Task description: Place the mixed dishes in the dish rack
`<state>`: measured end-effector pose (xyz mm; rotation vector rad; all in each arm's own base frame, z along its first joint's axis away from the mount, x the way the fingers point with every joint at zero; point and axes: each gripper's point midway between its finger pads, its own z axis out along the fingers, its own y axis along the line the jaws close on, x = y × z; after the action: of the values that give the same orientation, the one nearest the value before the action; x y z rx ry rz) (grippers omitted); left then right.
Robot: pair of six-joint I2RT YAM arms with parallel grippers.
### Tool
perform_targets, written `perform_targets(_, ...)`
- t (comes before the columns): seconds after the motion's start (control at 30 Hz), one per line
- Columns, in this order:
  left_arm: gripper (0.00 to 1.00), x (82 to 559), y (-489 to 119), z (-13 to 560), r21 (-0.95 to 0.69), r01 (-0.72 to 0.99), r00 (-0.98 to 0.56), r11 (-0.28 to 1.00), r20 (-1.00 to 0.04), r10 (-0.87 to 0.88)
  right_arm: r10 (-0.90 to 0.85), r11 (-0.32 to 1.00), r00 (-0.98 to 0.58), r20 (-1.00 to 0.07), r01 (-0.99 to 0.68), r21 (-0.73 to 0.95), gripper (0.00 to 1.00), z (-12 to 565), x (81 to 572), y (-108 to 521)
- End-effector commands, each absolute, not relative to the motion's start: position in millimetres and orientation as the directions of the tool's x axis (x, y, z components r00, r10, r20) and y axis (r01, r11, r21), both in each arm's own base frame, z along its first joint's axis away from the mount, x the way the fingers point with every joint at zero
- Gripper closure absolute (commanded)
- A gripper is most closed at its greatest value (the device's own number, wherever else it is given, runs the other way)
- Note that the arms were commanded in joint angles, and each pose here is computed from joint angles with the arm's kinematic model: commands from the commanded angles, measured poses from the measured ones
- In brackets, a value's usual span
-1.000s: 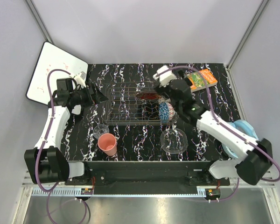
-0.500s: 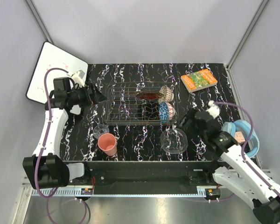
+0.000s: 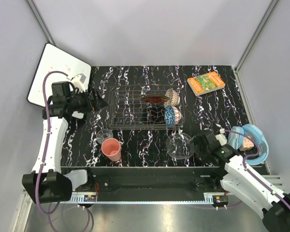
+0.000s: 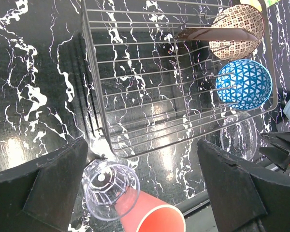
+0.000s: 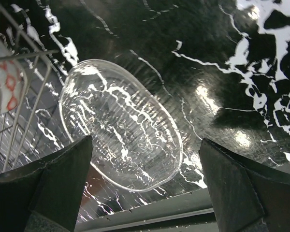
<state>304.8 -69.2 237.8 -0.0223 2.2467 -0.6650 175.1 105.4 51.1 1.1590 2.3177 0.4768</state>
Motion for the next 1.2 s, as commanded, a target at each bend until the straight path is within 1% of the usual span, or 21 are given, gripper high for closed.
perform_targets(0.0,0.01,304.9,-63.3,256.8,-0.425,0.206,-0.644,0.882,-0.737,-0.205,0.866,0.497,-0.441,-0.235,0.708,0.501,0.02,42.8,175.9,103.1)
perform_targets(0.2,0.01,298.8,-63.5,265.4,-0.416,0.212,-0.632,0.884,-0.748,-0.200,0.881,0.473,-0.415,-0.228,0.739,0.480,0.04,37.0,176.6,101.4)
perform_targets(0.43,0.01,299.0,-62.6,276.7,-0.417,0.206,-0.626,0.885,-0.752,-0.208,0.893,0.450,-0.399,-0.209,0.764,0.462,0.09,26.9,180.2,105.1)
perform_targets(0.57,0.01,298.2,-63.6,277.6,-0.414,0.214,-0.629,0.885,-0.751,-0.200,0.893,0.449,-0.406,-0.194,0.769,0.456,0.10,18.1,181.1,109.3)
perform_targets(0.67,0.01,296.7,-62.1,273.3,-0.407,0.211,-0.637,0.889,-0.747,-0.191,0.895,0.446,-0.400,-0.198,0.772,0.453,0.13,14.8,183.8,109.6)
perform_targets(0.8,0.01,295.1,-60.5,272.1,-0.396,0.210,-0.636,0.894,-0.750,-0.183,0.893,0.450,-0.402,-0.203,0.773,0.448,0.25,13.2,184.5,109.3)
perform_targets(0.83,0.01,295.5,-60.7,272.9,-0.394,0.211,-0.634,0.895,-0.752,-0.182,0.892,0.451,-0.402,-0.204,0.771,0.449,0.29,13.1,184.6,109.1)
perform_targets(0.9,0.01,295.7,-60.7,274.2,-0.395,0.213,-0.633,0.894,-0.753,-0.182,0.894,0.448,-0.398,-0.206,0.772,0.451,0.33,13.2,184.8,108.6)
perform_targets(0.93,0.01,295.9,-60.4,274.1,-0.395,0.211,-0.634,0.894,-0.752,-0.182,0.897,0.441,-0.392,-0.204,0.773,0.455,0.40,13.7,185.1,108.4)
perform_targets(1.0,0.01,296.9,-60.6,274.7,-0.397,0.211,-0.634,0.893,-0.751,-0.184,0.897,0.441,-0.391,-0.206,0.773,0.456,0.46,12.6,184.3,107.7)
perform_targets(1.03,0.01,297.1,-60.6,274.3,-0.397,0.210,-0.635,0.893,-0.750,-0.184,0.898,0.440,-0.389,-0.206,0.771,0.461,0.57,13.3,185.1,107.8)
perform_targets(1.17,0.01,297.4,-61.8,275.0,-0.400,0.215,-0.635,0.891,-0.750,-0.184,0.897,0.440,-0.390,-0.206,0.766,0.468,0.77,12.8,184.5,107.4)
